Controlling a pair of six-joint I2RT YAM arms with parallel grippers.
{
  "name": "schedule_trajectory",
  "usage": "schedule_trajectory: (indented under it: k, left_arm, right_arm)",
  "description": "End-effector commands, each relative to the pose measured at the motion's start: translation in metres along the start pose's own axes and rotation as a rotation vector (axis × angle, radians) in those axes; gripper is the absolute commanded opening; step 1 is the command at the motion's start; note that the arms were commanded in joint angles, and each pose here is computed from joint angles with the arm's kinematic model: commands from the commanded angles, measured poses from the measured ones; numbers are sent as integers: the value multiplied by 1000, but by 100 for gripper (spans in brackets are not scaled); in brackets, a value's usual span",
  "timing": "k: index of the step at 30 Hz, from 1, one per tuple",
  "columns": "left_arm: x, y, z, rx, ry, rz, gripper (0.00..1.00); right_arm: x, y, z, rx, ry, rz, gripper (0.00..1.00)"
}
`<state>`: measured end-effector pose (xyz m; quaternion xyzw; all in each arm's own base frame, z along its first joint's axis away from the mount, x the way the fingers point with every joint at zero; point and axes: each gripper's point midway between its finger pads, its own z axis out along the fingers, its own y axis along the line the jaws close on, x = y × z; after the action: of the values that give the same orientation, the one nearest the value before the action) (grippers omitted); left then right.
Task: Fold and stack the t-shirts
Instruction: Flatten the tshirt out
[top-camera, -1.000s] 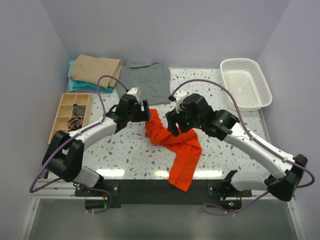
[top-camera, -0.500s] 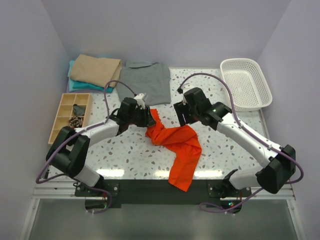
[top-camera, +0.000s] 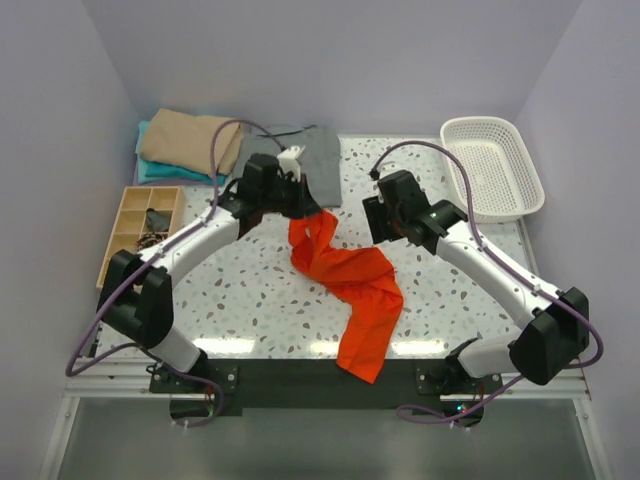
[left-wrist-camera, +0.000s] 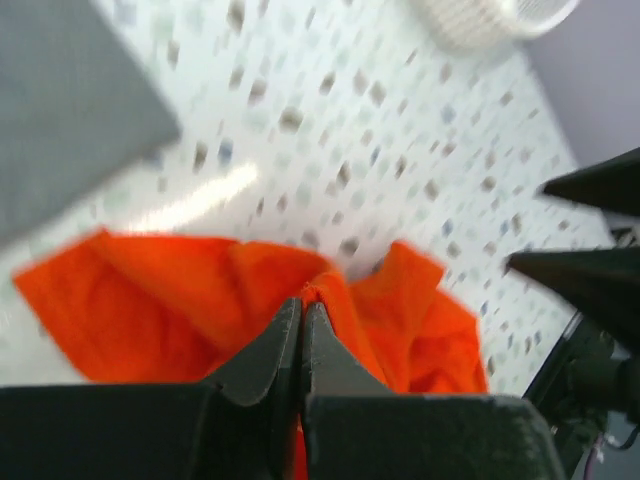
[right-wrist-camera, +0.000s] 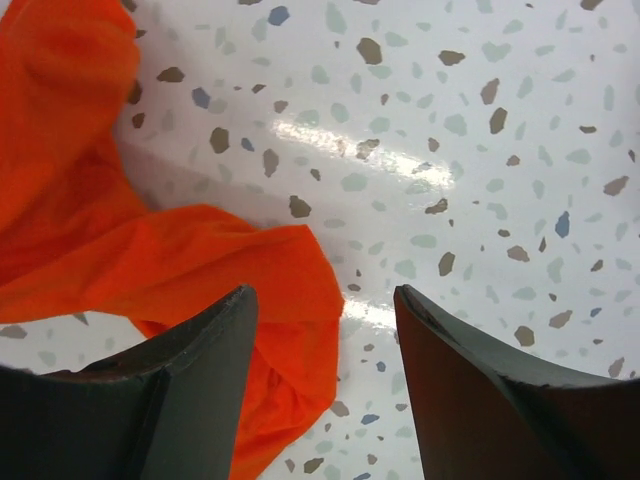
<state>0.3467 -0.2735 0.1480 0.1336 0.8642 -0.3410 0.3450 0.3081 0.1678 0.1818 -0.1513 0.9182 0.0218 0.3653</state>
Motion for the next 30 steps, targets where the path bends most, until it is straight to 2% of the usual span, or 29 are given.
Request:
schedule_trajectory:
  k: [1, 4, 7, 9, 13, 15, 17, 19, 25, 30]
  left_arm:
    - [-131, -92, -69, 188, -260, 237, 0]
    - [-160, -120, -99, 232, -319, 286, 0]
    - [-155, -106, -120, 118, -341, 270, 0]
    - [-140, -75, -126, -23, -335, 238, 0]
    - [-116, -32, -173, -236, -379, 182, 0]
    - [-103, -12, -181, -328, -367, 151, 0]
    - [-91, 16, -197, -489, -365, 84, 0]
    - [-71, 39, -204, -597, -338, 30, 0]
    - [-30, 63, -191, -632, -277, -57, 0]
    - [-13, 71, -181, -645, -226, -87, 0]
  right_arm:
    - [-7, -32, -5, 87, -54, 73, 61]
    - [-2, -37, -2, 80, -48, 103, 61]
    - [-1, -27, 0, 22, -46, 115, 61]
    - [1, -21, 3, -5, -44, 118, 60]
    - [5, -12, 13, -44, -34, 118, 61]
    - [13, 15, 22, -190, 17, 104, 62]
    - [21, 37, 31, -293, 72, 130, 60]
    - [27, 47, 38, -339, 97, 162, 59]
    - [35, 85, 56, -525, 146, 209, 59]
    - [56, 97, 66, -563, 286, 206, 52]
